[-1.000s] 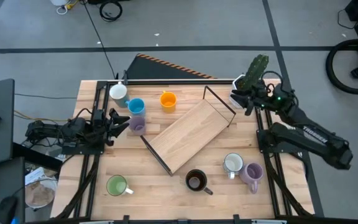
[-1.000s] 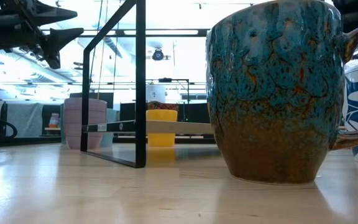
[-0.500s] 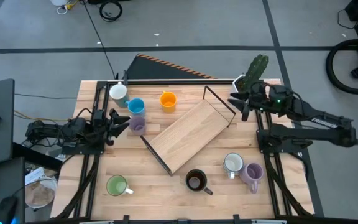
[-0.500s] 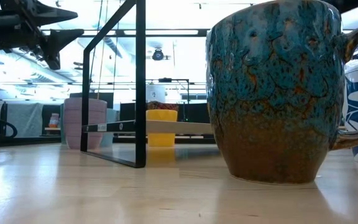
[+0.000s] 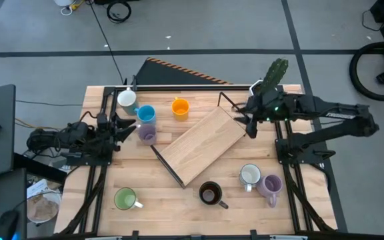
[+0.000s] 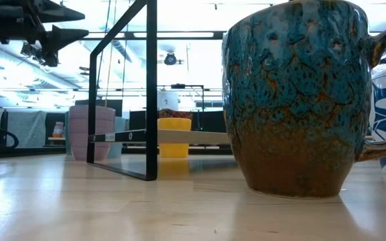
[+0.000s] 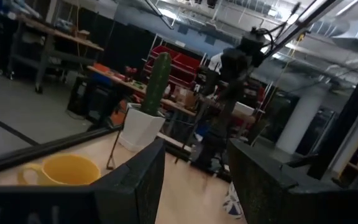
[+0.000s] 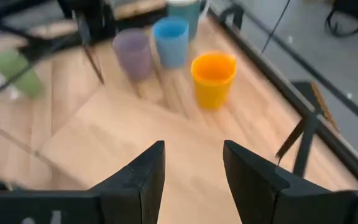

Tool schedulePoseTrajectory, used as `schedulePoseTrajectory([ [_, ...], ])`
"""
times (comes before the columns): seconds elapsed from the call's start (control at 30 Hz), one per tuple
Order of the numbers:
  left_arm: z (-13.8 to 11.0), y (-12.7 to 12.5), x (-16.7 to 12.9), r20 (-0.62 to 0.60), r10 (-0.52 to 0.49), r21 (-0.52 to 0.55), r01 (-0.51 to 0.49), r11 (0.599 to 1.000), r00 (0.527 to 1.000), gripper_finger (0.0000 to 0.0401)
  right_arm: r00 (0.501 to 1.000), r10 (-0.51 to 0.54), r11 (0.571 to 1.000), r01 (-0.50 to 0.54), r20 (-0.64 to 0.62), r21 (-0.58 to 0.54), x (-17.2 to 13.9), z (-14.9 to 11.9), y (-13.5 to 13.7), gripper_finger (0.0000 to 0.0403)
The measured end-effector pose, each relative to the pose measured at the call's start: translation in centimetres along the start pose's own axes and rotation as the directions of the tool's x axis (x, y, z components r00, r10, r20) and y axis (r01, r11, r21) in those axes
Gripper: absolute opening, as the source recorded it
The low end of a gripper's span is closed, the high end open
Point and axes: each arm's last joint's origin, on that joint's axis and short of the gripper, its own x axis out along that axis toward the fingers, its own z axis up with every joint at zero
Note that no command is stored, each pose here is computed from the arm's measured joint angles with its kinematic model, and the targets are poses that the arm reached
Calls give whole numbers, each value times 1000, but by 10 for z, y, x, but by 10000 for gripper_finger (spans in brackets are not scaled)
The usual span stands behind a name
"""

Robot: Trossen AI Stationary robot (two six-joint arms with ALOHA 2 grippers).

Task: Place coffee mugs
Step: Put the patterned blue mug onto the shelf

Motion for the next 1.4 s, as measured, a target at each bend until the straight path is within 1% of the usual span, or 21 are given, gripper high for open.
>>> schedulePoseTrajectory([
  [0.07,3,-1,0,14,4,6,-4,1000,1000,180,997,-32,999,31,-73,-19,0,-2,8,168],
  [0.13,2,0,0,14,22,13,-23,1000,1000,180,992,-50,999,49,-116,-18,-2,-4,17,168],
  [0.27,2,0,0,12,32,16,-32,999,999,180,978,-4,999,11,-210,32,-4,-16,38,168],
  [0.33,2,1,0,11,32,14,-32,999,999,180,962,13,998,5,-273,65,-4,-24,48,168],
  [0.47,2,1,0,11,32,15,-32,999,999,180,914,36,991,19,-405,130,-1,-41,71,168],
  [0.63,2,1,0,13,35,13,-35,999,999,180,867,65,981,35,-494,191,7,-57,99,168],
  [0.77,2,1,0,14,34,13,-34,999,999,180,819,48,968,103,-571,229,21,-69,117,168],
  [0.83,2,0,0,14,33,12,-33,999,999,180,776,37,958,153,-630,244,30,-75,124,168],
  [0.9,2,0,0,10,22,12,-22,1000,1000,180,726,5,950,211,-688,230,37,-76,131,168],
  [1.03,2,-1,0,2,-2,12,2,1000,1000,180,647,-61,949,274,-760,157,46,-72,149,168],
  [1.2,2,-1,0,-3,-6,14,6,1000,1000,180,614,-69,955,269,-786,127,59,-60,176,168],
  [1.33,-1,0,0,-31,-10,26,11,1000,999,180,567,-98,954,287,-818,84,70,-61,191,168],
  [1.4,-2,0,0,-39,-8,30,9,1000,999,180,530,-106,948,308,-842,74,77,-66,195,168],
])
